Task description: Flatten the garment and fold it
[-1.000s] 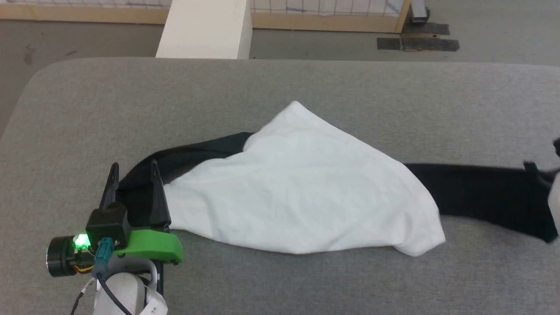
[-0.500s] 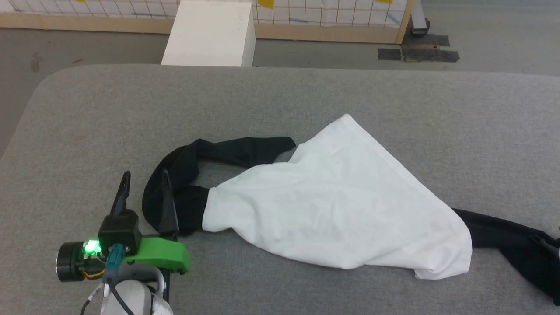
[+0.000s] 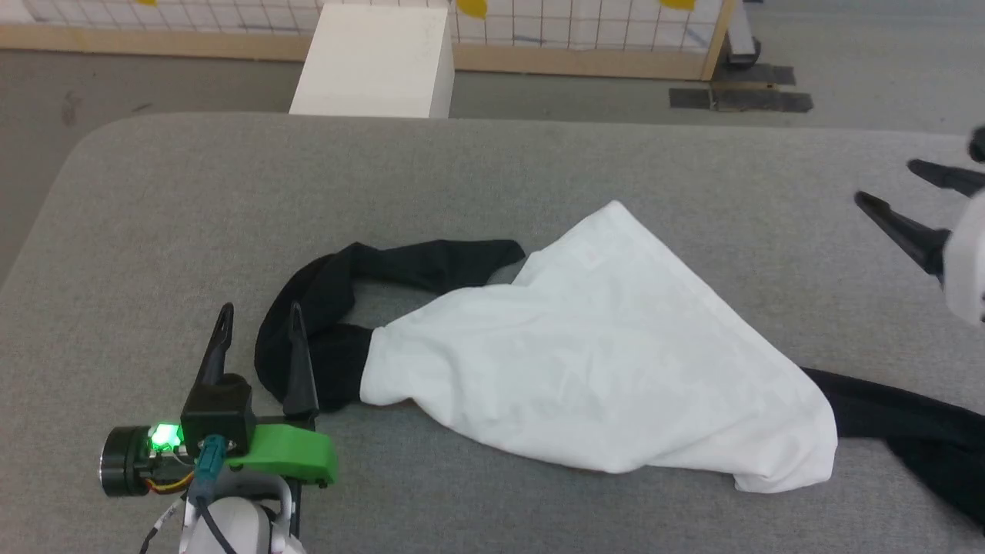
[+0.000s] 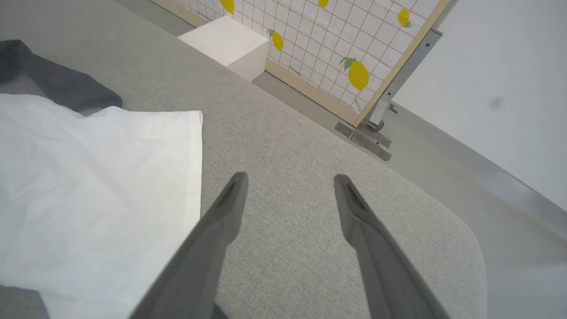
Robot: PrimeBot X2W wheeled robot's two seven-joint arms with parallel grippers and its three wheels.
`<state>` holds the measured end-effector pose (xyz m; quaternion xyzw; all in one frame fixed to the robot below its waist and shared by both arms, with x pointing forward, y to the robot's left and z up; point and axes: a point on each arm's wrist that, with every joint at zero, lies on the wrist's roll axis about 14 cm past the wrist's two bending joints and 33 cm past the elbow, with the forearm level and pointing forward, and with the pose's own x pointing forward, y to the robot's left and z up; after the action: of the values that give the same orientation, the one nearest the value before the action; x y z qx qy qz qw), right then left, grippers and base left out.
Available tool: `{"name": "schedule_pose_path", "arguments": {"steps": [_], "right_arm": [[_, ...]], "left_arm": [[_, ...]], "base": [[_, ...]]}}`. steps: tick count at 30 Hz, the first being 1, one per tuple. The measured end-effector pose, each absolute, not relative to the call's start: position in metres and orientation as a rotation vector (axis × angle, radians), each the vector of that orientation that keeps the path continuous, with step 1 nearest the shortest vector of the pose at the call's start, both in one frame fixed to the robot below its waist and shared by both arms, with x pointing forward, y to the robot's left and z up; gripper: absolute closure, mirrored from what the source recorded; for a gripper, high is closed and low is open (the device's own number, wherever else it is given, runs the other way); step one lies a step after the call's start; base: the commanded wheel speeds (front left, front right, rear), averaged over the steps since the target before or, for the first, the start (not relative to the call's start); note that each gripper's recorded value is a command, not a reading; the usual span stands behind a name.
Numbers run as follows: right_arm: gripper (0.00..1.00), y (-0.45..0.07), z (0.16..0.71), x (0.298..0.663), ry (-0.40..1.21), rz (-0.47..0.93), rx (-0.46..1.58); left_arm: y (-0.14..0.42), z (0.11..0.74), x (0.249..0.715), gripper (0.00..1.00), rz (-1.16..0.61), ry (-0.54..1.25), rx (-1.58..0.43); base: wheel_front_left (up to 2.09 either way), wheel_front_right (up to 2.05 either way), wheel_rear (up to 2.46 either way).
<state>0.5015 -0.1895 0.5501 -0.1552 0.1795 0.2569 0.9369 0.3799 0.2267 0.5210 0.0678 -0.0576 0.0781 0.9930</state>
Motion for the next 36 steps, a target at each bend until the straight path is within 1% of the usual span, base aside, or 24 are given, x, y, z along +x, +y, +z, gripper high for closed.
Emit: {"name": "schedule_pose_path", "arguments": {"steps": [4, 6, 10, 14, 18, 21, 25, 26, 27, 32, 36], "right_arm": [[0.00, -0.150, 0.538, 0.515, 0.467, 0.597, -0.316], [0.00, -0.130, 0.523, 0.522, 0.540, 0.631, -0.319], [0.00, -0.105, 0.484, 0.532, 0.692, 0.664, -0.358], [0.00, -0.087, 0.437, 0.535, 0.808, 0.690, -0.414], [0.00, -0.070, 0.399, 0.533, 0.895, 0.711, -0.398], [0.00, -0.062, 0.368, 0.520, 0.966, 0.746, -0.409], [0.00, -0.056, 0.362, 0.523, 0.974, 0.763, -0.382], [0.75, -0.055, 0.363, 0.523, 0.967, 0.763, -0.374], [1.00, -0.054, 0.365, 0.524, 0.952, 0.767, -0.364], [1.00, -0.047, 0.382, 0.525, 0.844, 0.789, -0.330], [1.00, -0.045, 0.420, 0.531, 0.679, 0.796, -0.306]], "left_arm": [[0.228, 0.519, 0.386, 0.00, 0.165, -0.111, 0.138], [0.227, 0.519, 0.391, 0.00, 0.167, -0.112, 0.135], [0.231, 0.515, 0.399, 0.00, 0.189, -0.102, 0.135], [0.239, 0.508, 0.402, 0.00, 0.217, -0.080, 0.140], [0.247, 0.501, 0.400, 0.00, 0.249, -0.055, 0.141], [0.255, 0.495, 0.397, 0.00, 0.272, -0.032, 0.152], [0.264, 0.488, 0.395, 0.00, 0.300, -0.009, 0.161], [0.265, 0.487, 0.395, 0.00, 0.305, -0.006, 0.162], [0.266, 0.487, 0.395, 0.00, 0.309, -0.007, 0.162], [0.267, 0.489, 0.394, 0.00, 0.309, -0.013, 0.159], [0.266, 0.495, 0.390, 0.00, 0.303, -0.030, 0.155]], "base": [[0.00, 0.00, 0.00], [0.00, 0.00, 0.00], [0.00, 0.00, 0.00], [0.00, 0.00, 0.00], [0.00, 0.00, 0.00], [0.00, 0.00, 0.00], [0.00, 0.00, 0.00], [0.00, 0.00, 0.00], [0.00, 0.00, 0.00], [0.00, 0.00, 0.00], [0.00, 0.00, 0.00]]}}
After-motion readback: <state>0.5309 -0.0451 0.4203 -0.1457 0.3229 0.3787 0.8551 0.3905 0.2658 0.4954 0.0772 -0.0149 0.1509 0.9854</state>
